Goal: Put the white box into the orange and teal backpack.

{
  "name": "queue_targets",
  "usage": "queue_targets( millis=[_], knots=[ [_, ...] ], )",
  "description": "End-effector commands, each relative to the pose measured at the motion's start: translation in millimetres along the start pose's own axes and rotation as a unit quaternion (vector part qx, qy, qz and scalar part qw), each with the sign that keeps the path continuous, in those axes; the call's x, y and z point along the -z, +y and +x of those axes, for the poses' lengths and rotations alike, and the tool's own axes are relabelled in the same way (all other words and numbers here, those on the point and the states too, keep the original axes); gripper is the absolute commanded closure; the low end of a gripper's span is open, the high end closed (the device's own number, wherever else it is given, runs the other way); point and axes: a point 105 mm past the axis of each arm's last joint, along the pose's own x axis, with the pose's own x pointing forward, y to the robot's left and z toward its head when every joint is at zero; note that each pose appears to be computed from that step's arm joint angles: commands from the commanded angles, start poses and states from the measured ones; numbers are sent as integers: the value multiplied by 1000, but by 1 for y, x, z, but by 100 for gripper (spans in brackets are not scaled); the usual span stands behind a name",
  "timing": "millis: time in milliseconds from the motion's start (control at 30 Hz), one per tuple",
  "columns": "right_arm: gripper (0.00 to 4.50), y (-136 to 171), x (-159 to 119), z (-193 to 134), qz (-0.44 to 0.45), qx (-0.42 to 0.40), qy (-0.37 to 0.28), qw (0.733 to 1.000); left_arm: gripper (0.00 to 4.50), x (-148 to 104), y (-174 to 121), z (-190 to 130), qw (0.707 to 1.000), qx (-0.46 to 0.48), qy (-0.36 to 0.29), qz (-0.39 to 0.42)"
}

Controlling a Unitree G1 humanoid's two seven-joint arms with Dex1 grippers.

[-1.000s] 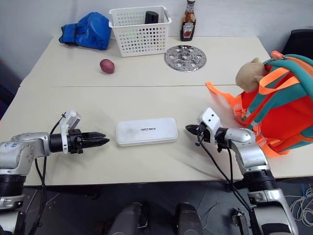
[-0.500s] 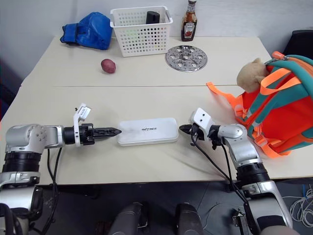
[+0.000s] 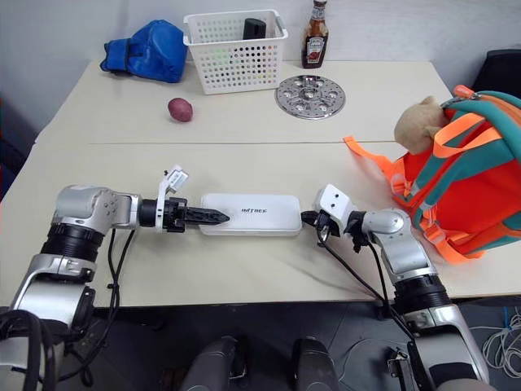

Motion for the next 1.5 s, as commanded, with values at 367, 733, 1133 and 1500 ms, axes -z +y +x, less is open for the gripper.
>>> queue_targets(
  millis=[367,733,1133,1500],
  knots=[
    [450,7,-10,-3,-13,3,-18,1000,246,-19,-22,-1,997,69,-5,24],
    [450,1,-22,-52,37,83,-36,995,310,-25,-54,-26,988,127,-74,53],
    [110,8,-10,-206,211,276,30,937,310,0,-108,-41,967,130,-146,162],
    [4,-47,-9,-216,272,408,-45,870,310,-7,-117,-25,955,102,-207,185]
  ],
)
